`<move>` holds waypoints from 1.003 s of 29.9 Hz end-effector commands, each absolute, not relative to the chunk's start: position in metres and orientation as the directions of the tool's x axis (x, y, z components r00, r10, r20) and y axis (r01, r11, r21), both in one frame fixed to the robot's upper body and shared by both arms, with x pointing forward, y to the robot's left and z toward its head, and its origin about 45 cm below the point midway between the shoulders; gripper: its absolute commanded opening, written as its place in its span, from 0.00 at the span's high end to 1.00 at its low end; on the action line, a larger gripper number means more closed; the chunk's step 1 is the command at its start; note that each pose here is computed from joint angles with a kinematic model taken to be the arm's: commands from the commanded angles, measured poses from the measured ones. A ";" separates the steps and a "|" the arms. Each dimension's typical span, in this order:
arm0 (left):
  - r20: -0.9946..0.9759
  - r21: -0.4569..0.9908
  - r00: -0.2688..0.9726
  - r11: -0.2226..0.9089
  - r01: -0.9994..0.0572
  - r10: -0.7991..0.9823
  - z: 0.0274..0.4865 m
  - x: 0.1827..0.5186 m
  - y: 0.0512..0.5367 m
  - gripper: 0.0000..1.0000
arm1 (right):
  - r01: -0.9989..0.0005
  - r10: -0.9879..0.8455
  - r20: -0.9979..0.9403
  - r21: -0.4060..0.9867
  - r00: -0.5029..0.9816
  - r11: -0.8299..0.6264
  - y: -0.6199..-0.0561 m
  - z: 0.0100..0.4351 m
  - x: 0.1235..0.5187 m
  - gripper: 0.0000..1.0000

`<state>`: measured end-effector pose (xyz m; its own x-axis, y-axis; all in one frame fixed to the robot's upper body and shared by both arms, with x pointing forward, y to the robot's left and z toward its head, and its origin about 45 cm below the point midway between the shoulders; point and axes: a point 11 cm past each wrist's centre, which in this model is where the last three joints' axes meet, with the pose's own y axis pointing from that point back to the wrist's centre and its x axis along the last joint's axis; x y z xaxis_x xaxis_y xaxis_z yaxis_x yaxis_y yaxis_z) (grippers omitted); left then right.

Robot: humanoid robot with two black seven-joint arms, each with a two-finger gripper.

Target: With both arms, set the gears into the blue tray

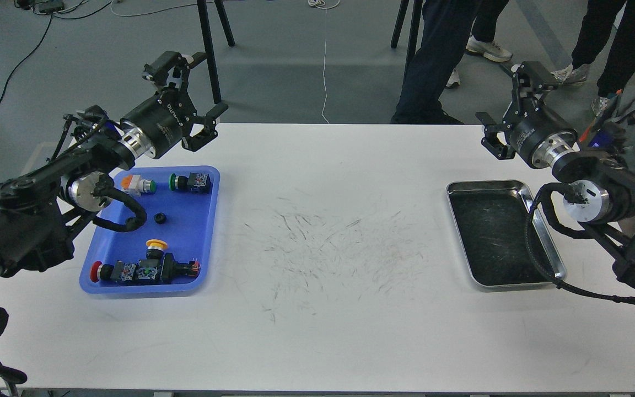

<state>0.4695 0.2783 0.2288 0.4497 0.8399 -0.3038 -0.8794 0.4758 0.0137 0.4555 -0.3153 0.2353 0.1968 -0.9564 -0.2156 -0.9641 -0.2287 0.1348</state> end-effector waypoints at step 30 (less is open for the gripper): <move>-0.254 -0.005 0.413 0.426 -0.905 0.874 0.244 0.473 0.291 0.00 | -0.978 -0.930 -0.342 0.103 0.134 -0.179 -0.297 0.216 0.461 0.01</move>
<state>0.4725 0.2910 0.2433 0.4127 0.8747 -0.2542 -0.9049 0.4256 -0.0046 0.4615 -0.2966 0.2174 0.1352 -0.9307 -0.3398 -0.9783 -0.1798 0.1033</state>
